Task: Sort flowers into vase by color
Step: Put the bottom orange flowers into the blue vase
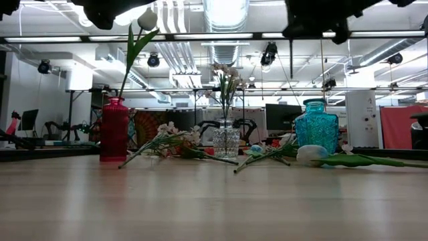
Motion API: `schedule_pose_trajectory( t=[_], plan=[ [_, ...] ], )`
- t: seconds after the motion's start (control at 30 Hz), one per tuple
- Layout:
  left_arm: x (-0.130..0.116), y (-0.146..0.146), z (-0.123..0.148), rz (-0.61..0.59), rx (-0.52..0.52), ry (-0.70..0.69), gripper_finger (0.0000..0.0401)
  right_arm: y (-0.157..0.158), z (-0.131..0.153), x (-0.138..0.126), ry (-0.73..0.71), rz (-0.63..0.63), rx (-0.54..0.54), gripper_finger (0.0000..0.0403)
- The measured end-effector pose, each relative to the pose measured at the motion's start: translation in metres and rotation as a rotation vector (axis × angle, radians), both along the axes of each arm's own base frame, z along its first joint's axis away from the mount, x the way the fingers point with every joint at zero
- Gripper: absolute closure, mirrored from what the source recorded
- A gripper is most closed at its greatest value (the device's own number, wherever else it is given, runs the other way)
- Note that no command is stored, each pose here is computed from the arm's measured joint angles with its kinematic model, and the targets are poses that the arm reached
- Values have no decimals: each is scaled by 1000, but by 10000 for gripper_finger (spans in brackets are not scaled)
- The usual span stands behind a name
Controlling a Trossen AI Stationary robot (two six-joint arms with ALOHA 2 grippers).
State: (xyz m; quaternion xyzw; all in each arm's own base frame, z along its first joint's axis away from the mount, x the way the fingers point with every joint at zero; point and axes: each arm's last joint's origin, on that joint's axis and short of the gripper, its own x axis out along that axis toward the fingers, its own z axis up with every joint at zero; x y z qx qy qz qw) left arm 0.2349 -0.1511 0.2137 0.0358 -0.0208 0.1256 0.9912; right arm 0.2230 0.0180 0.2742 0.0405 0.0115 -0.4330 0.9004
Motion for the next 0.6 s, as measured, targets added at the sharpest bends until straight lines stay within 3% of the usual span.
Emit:
schedule_pose_trajectory(
  t=[0.13,0.43,0.6],
  plan=[
    [0,0,0,6,3,4,204,-2,-9,-6,-11,-77,14,388],
    [0,0,-1,8,6,8,204,-4,-22,-12,15,-125,47,388],
    [0,0,-1,8,9,12,204,-4,-23,-18,75,-75,52,388]
  ],
)
